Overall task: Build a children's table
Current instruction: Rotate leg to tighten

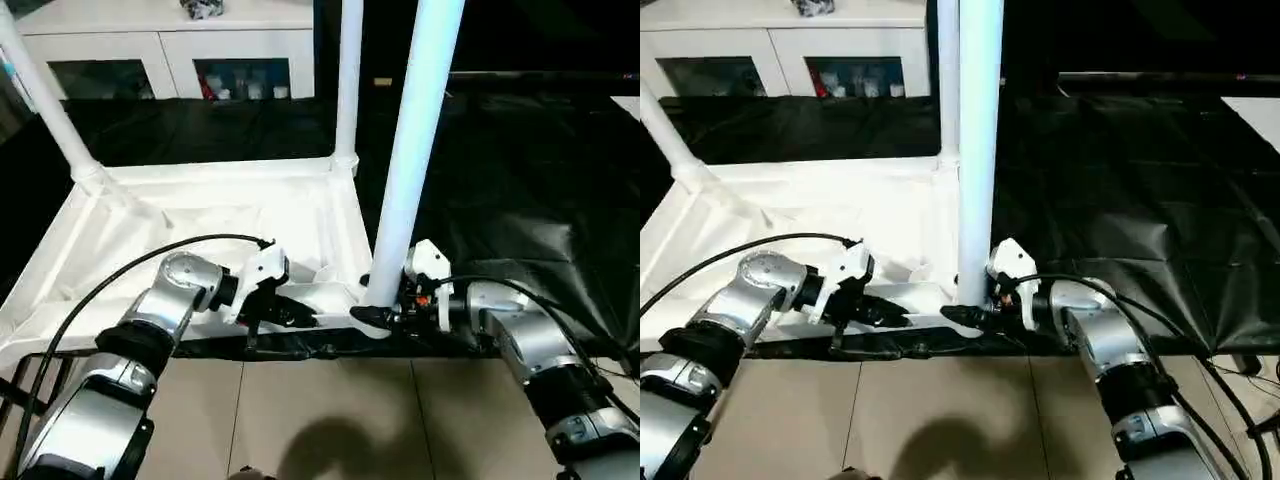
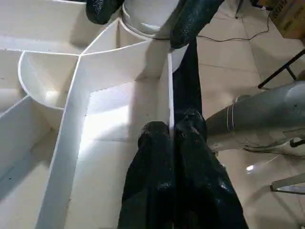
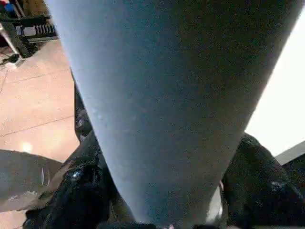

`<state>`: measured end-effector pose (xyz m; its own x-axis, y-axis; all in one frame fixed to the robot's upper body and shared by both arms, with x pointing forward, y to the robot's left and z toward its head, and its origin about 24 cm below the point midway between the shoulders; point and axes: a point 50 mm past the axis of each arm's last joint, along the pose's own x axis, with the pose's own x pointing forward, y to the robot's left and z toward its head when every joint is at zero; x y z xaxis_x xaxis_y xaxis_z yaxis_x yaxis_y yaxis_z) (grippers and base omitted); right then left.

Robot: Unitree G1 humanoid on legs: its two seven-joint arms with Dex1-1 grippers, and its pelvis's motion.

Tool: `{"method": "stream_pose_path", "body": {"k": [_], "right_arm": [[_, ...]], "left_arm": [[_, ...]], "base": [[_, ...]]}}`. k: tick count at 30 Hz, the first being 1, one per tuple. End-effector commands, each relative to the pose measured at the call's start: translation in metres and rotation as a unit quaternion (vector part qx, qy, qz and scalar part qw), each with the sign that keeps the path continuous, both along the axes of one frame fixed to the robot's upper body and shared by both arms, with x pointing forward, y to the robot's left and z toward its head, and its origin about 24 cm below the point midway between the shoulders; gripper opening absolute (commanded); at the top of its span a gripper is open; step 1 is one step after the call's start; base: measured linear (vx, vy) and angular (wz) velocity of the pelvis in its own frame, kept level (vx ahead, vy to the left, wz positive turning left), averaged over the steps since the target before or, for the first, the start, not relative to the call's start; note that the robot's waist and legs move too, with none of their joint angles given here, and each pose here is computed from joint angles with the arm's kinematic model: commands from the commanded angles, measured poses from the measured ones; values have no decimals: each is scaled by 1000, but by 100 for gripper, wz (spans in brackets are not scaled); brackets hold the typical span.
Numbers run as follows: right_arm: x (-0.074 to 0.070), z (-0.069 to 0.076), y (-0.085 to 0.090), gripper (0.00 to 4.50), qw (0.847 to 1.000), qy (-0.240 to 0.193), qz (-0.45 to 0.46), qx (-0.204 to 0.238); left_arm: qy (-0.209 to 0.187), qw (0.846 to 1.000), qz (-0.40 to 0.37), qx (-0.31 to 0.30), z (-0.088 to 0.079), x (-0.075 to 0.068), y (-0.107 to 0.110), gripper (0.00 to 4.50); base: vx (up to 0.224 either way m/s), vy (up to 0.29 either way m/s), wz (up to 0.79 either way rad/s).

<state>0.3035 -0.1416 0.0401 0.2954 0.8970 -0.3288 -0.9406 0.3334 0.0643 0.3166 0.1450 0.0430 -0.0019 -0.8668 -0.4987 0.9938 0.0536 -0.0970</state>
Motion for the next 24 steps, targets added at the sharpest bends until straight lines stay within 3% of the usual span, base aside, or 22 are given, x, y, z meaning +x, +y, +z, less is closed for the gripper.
{"method": "stream_pose_path", "body": {"k": [1,15,18,20,22,24], "right_arm": [[4,3,4,269,1000,-1,3,0],[-1,-2,8,252,1000,10,6,10],[-2,-17,16,252,996,4,-90,-5],[0,-31,30,252,975,10,-220,-6],[0,-31,30,252,975,10,-223,-6],[5,-37,48,252,954,20,-301,-4]], "left_arm": [[33,999,-22,22,-8,-6,1,0],[29,998,16,49,-11,-1,0,0],[5,997,73,30,-13,8,-26,0],[-9,994,108,5,-14,10,-65,0],[-10,994,109,4,-14,10,-66,0],[-18,992,124,-7,-15,10,-87,0]], "base": [[0,0,0],[0,0,0],[0,0,0],[0,0,0],[0,0,0],[0,0,0]]}}
